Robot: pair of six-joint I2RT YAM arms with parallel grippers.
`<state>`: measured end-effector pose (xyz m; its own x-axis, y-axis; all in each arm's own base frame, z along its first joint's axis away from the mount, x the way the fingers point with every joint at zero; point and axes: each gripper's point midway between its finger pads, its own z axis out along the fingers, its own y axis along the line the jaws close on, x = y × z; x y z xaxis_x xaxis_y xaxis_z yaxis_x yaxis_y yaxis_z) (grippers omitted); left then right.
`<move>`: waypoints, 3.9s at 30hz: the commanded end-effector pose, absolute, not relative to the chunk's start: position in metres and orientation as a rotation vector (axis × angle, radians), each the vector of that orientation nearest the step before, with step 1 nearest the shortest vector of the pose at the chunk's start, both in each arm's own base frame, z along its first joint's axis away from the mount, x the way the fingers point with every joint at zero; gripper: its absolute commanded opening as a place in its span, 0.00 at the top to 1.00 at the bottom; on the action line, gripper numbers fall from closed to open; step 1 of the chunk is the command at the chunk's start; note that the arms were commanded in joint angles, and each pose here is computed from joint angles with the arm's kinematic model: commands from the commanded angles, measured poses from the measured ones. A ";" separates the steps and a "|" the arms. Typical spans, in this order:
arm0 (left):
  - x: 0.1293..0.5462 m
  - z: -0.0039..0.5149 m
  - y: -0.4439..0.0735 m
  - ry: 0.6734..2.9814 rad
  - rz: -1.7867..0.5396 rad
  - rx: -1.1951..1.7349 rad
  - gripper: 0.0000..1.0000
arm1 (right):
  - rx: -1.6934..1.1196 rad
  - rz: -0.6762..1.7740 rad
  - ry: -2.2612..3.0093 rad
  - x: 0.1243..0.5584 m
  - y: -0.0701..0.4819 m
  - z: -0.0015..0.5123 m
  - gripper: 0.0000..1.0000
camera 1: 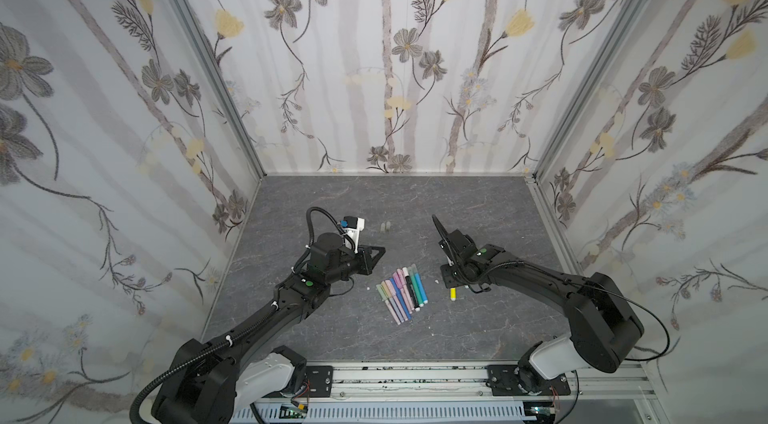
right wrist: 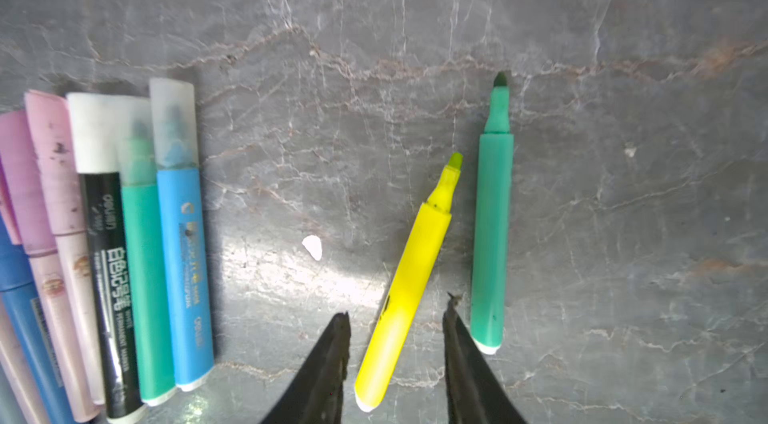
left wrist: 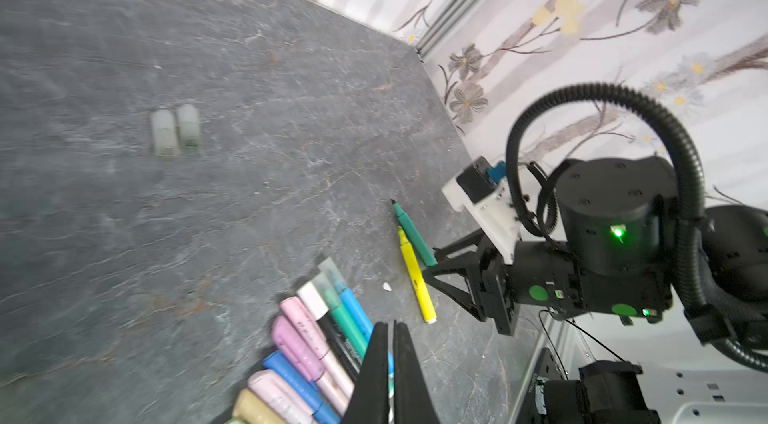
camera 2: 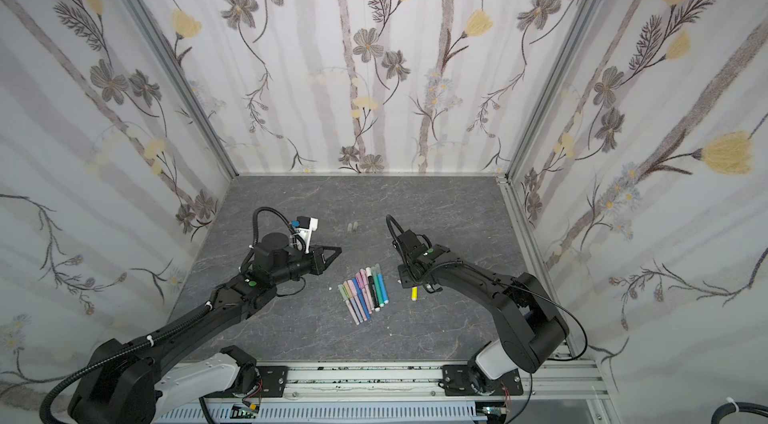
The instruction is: Open the pen caps
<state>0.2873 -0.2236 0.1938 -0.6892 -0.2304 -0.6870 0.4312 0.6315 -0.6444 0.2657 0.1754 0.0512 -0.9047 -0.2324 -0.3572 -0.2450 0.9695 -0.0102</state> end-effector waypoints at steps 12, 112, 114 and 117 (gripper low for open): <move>0.303 0.190 -0.195 2.097 -0.967 0.090 0.34 | -0.301 0.040 2.831 0.254 0.176 0.021 0.69; 0.300 0.190 -0.220 2.111 -1.157 0.111 0.12 | -0.450 0.394 2.742 0.253 0.231 0.047 0.94; 0.297 0.191 -0.230 2.108 -1.185 0.128 0.15 | -0.457 0.452 2.682 0.260 0.233 0.066 0.94; 0.291 0.190 -0.248 2.112 -1.241 0.148 0.17 | -0.458 0.534 2.619 0.266 0.237 0.088 0.95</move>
